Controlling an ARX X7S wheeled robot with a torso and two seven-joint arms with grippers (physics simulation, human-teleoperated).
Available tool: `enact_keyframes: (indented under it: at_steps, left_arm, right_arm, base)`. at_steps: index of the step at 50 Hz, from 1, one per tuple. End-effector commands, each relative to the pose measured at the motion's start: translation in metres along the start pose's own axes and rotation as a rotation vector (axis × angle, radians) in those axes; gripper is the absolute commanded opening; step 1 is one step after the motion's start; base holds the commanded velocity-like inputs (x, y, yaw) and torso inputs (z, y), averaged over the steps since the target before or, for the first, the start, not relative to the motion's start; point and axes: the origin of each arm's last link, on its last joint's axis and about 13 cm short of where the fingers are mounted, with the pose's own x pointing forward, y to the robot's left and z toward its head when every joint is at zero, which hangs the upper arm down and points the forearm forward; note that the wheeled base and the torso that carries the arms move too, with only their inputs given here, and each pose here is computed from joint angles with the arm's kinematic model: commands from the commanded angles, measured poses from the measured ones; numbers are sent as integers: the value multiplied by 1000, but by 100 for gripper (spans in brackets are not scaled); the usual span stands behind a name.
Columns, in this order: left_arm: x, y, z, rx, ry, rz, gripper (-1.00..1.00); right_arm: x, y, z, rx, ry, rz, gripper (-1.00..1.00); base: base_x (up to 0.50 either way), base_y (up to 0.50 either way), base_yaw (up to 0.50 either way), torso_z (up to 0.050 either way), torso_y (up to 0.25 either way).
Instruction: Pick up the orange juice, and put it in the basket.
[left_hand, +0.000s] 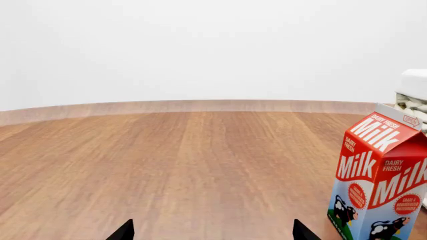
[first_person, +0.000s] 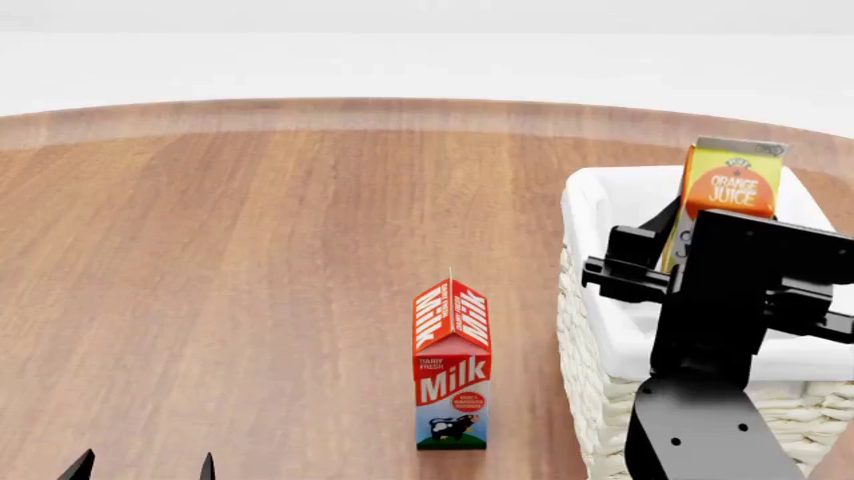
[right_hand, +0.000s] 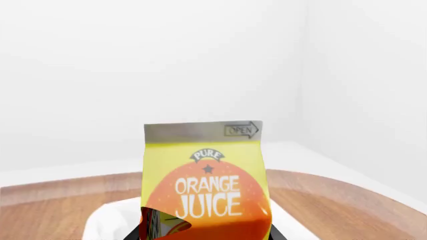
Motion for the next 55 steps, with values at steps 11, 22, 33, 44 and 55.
enact_keyframes:
  at_steps: [11, 22, 33, 44, 55]
  left_arm:
    - [0, 0, 0, 0, 0, 0, 100]
    - [0, 0, 0, 0, 0, 0, 100]
    - [0, 0, 0, 0, 0, 0, 100]
    - [0, 0, 0, 0, 0, 0, 100]
    - [0, 0, 0, 0, 0, 0, 100]
  right_arm:
    - [8, 1, -2, -51, -32, -4, -100]
    - [12, 3, -2, -56, -32, -8, -100]
    - [16, 6, -1, -87, -44, -13, -100]
    - [19, 7, -2, -84, -36, -23, -100]
    - [25, 10, -5, -87, -34, -25, -100]
  base:
    - [0, 0, 0, 0, 1]
    - [0, 0, 0, 0, 1]
    - [0, 0, 0, 1, 1]
    - [0, 0, 0, 0, 1]
    - [0, 0, 0, 0, 1]
